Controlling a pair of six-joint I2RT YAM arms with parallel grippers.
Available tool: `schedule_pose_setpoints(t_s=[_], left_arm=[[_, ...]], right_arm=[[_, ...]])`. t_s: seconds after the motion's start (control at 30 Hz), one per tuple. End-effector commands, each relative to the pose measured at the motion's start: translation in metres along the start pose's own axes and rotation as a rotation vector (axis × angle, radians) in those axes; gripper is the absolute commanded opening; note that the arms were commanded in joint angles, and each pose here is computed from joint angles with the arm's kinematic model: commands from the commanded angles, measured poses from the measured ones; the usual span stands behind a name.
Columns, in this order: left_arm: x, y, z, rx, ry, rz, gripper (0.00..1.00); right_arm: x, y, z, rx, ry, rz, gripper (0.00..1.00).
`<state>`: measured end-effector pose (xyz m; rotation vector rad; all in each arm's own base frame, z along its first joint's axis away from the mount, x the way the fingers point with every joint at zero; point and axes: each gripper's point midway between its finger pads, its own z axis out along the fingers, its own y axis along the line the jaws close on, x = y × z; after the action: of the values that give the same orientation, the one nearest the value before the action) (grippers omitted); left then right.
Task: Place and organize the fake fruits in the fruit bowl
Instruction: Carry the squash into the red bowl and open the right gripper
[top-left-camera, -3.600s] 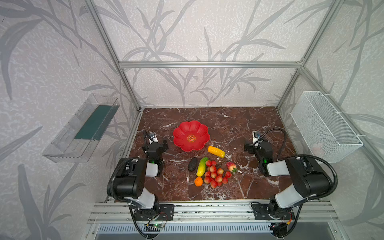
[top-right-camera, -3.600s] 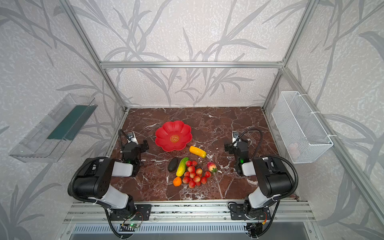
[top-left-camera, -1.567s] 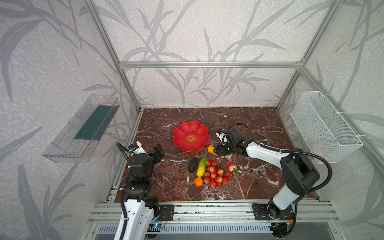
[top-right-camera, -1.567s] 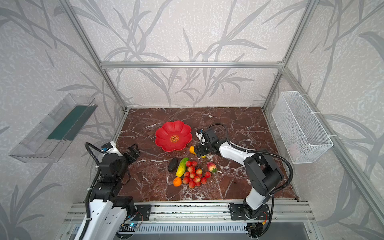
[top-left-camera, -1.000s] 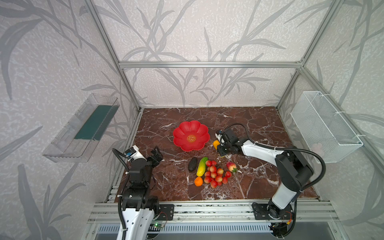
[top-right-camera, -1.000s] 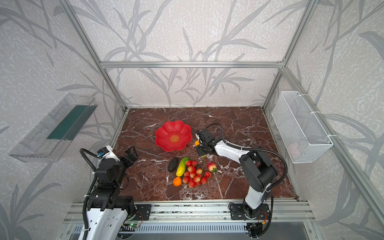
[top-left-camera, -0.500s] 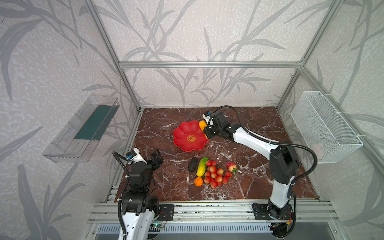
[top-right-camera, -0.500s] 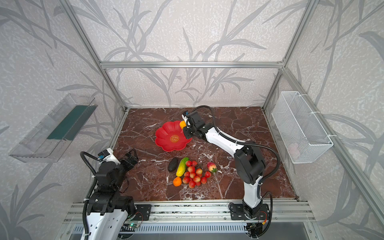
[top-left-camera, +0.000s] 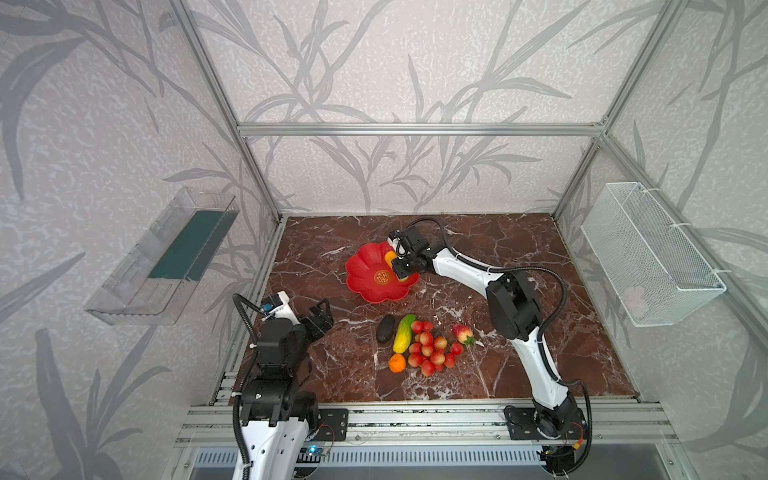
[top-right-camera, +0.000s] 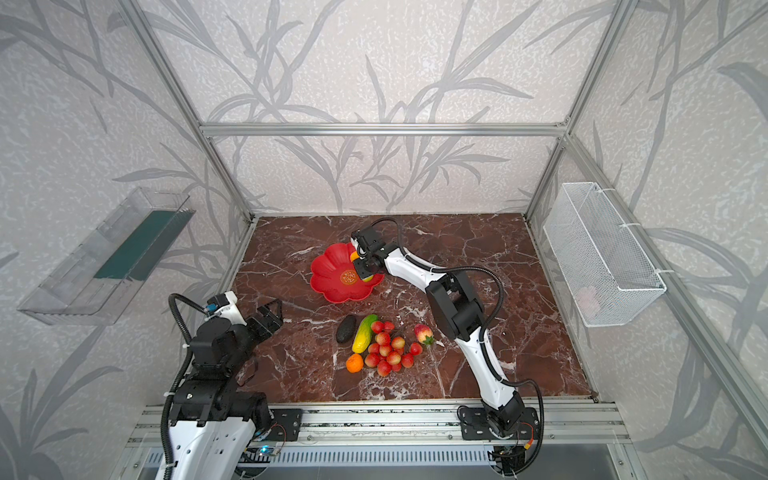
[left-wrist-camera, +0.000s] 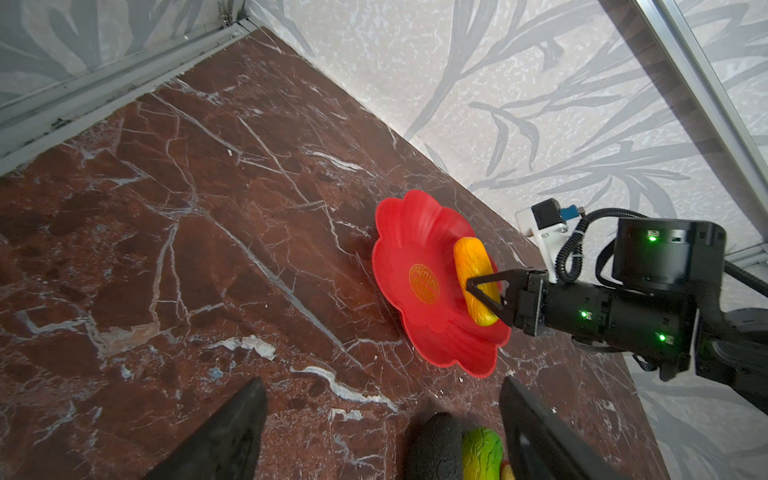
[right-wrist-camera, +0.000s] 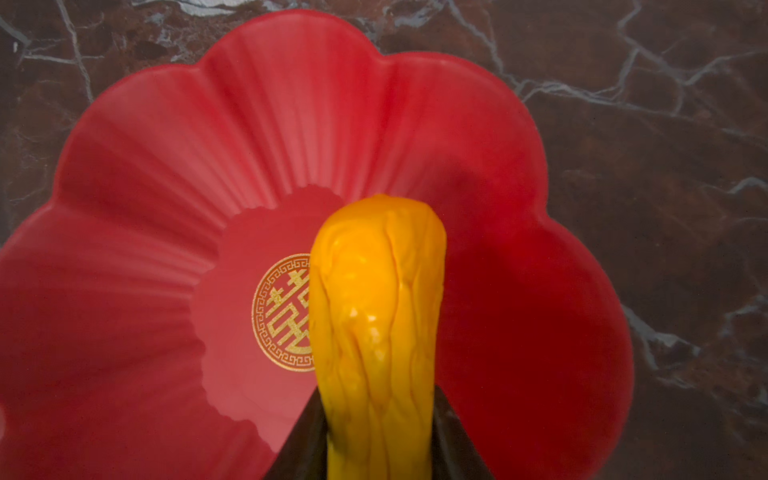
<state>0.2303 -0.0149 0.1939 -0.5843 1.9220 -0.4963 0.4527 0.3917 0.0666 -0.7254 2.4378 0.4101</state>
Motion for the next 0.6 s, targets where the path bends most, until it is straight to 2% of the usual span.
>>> schedule_pose_setpoints(t_s=[0.0,0.13,0.3,0.4,0.5,0.57], left_arm=[[0.006,-0.013,0.001,0.064,0.05,-0.023,0.86],[0.016,-0.017,0.009,0.095,0.097,-0.039,0.84],[0.026,-0.022,0.018,0.126,0.147,-0.037,0.82],[0.039,-0.024,0.027,0.126,0.195,-0.027,0.81],[0.055,-0.033,0.035,0.134,0.24,0.022,0.81],[0.066,-0.042,0.039,0.14,0.265,0.067,0.81]], right_arm=[[0.005,0.005,0.009,0.009,0.029,-0.006,0.33],[0.009,0.007,0.018,0.007,0.038,0.0,0.36],[-0.003,0.015,0.005,-0.023,0.017,0.016,0.52],[-0.026,0.022,-0.028,-0.047,-0.063,0.025,0.62],[-0.055,0.026,-0.084,-0.059,-0.222,0.037,0.73],[-0.06,0.023,-0.119,-0.054,-0.323,0.051,0.81]])
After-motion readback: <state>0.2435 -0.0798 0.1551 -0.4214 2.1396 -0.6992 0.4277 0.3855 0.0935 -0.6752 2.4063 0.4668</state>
